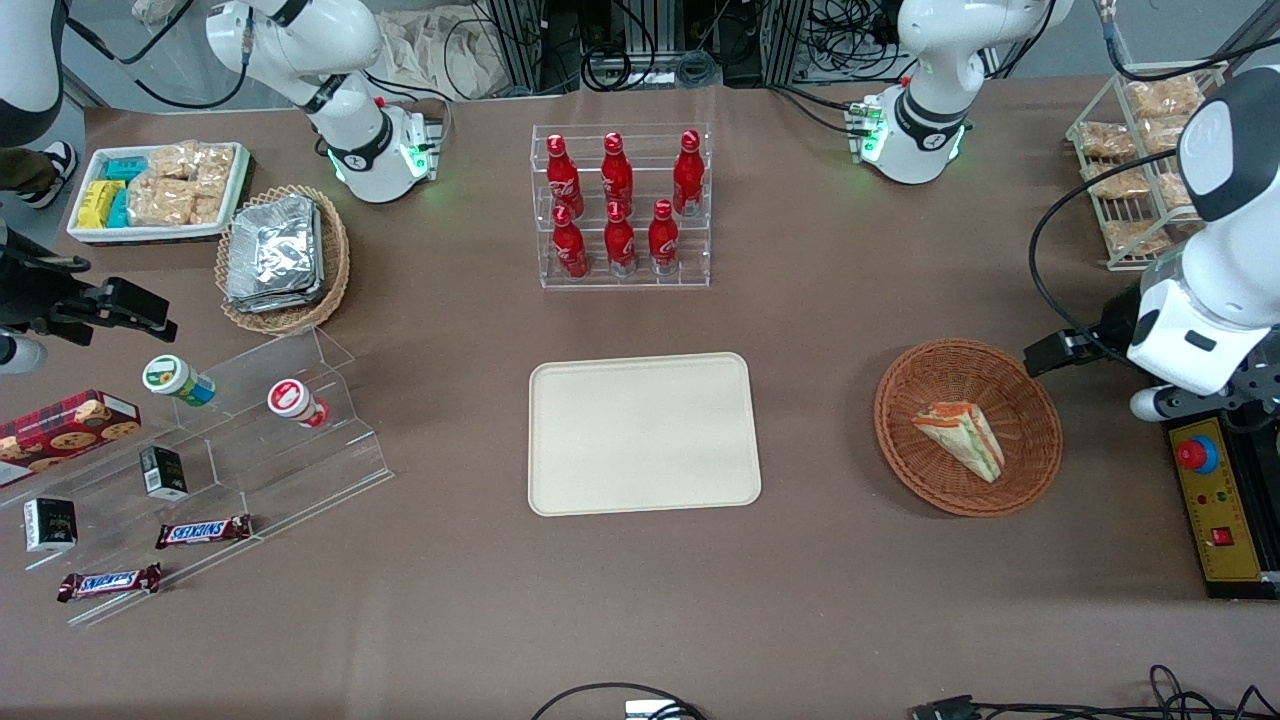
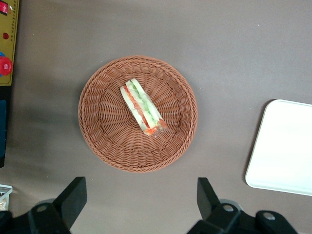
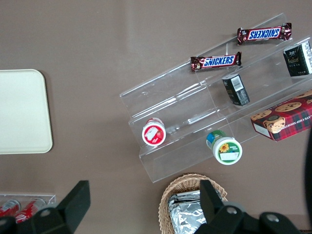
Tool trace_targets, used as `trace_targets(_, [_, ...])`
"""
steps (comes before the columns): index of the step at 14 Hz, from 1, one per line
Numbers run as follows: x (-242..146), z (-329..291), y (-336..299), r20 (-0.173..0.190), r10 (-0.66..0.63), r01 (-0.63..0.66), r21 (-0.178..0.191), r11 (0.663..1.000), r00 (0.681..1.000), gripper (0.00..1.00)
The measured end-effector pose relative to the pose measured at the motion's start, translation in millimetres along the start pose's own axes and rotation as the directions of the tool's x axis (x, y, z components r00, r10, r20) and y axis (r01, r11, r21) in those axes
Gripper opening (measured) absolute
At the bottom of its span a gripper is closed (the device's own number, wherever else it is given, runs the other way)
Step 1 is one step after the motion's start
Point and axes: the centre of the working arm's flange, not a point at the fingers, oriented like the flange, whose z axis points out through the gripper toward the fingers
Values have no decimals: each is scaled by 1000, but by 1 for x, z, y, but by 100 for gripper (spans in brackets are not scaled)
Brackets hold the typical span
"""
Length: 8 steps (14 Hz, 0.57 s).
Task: Place sandwich from basket to tray
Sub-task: 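Lower the open left gripper over the sandwich in the wicker basket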
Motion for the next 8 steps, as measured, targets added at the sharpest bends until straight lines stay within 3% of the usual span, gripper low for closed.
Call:
trace_targets(6, [4, 5, 0, 9, 0, 0, -1, 1000, 1000, 100])
trace_targets(8, [9, 18, -1, 25, -3, 2, 15, 1000, 1000, 100])
